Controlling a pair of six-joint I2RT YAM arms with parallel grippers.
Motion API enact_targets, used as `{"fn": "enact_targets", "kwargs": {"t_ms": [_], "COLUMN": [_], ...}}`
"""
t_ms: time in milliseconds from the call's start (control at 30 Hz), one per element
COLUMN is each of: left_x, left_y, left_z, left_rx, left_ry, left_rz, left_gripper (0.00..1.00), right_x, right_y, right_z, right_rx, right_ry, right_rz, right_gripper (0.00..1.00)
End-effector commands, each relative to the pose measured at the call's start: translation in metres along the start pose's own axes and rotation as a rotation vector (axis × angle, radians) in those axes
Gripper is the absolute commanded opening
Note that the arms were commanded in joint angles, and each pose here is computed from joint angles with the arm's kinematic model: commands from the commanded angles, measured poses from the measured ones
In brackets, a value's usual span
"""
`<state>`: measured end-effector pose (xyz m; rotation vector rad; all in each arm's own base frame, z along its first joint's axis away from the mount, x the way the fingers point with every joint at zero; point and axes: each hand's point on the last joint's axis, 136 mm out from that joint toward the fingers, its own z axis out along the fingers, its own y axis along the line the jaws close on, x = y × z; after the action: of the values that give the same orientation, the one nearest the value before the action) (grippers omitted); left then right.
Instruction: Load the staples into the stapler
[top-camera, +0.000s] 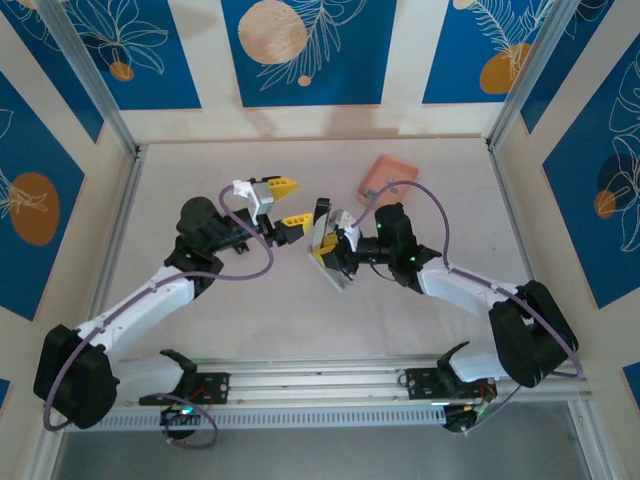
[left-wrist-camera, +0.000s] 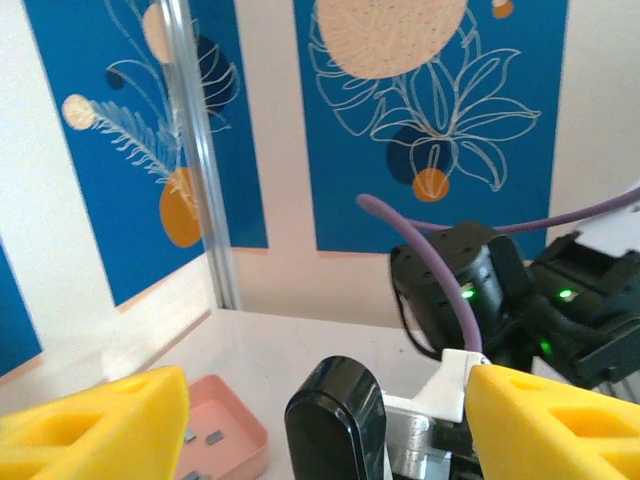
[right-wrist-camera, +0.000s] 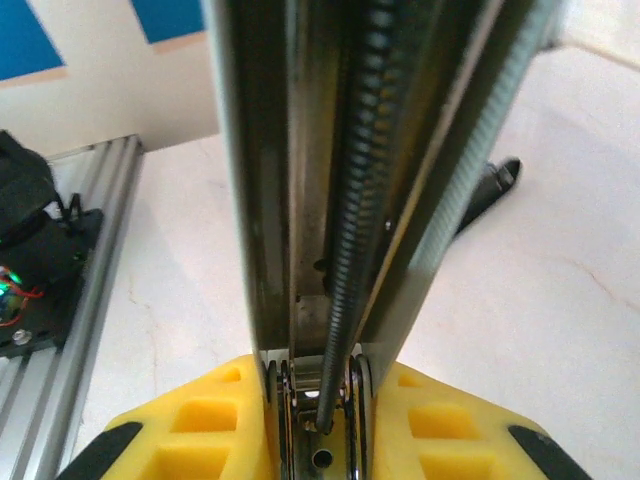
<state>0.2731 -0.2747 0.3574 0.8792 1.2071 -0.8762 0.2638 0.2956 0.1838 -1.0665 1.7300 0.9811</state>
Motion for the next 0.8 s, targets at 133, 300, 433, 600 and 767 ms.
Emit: {"fn": "enact_targets", "kwargs": {"t_ms": [133, 300, 433, 600, 767], "left_x": [0.049, 0.095, 0.125, 0.145, 0.149], "left_y": [0.044, 0.056, 0.053, 0.05, 0.051], "left_z": [-0.027, -0.049, -0.059, -0.065, -0.067], "left_rx": [-0.321, -0.455, -0.486, -0.494, -0.499], "left_ry": [0.199, 0.333, 0.387, 0.434, 0.444], "left_rz": [-0.055, -0.117, -0.202, -0.239, -0.231], "left_gripper": [0.76, 0.76, 0.75, 0.75, 0.76], "right_x": [0.044, 0.082, 0.107, 0.127, 0.141], "right_y": [-0.056, -0.064, -0.069, -0.077, -0.083], "right_z": [-0.038, -0.066, -0.089, -0.102, -0.105], "right_rx": [0.51, 0.713, 0.848, 0.915, 0.943], "right_ry": [0.223, 0.374, 0.519, 0.598, 0.688], "right_rz": [0.422, 0.65, 0.751, 0.838, 0.874], "right_gripper": [0.0, 0.0, 0.0, 0.0, 0.0]}}
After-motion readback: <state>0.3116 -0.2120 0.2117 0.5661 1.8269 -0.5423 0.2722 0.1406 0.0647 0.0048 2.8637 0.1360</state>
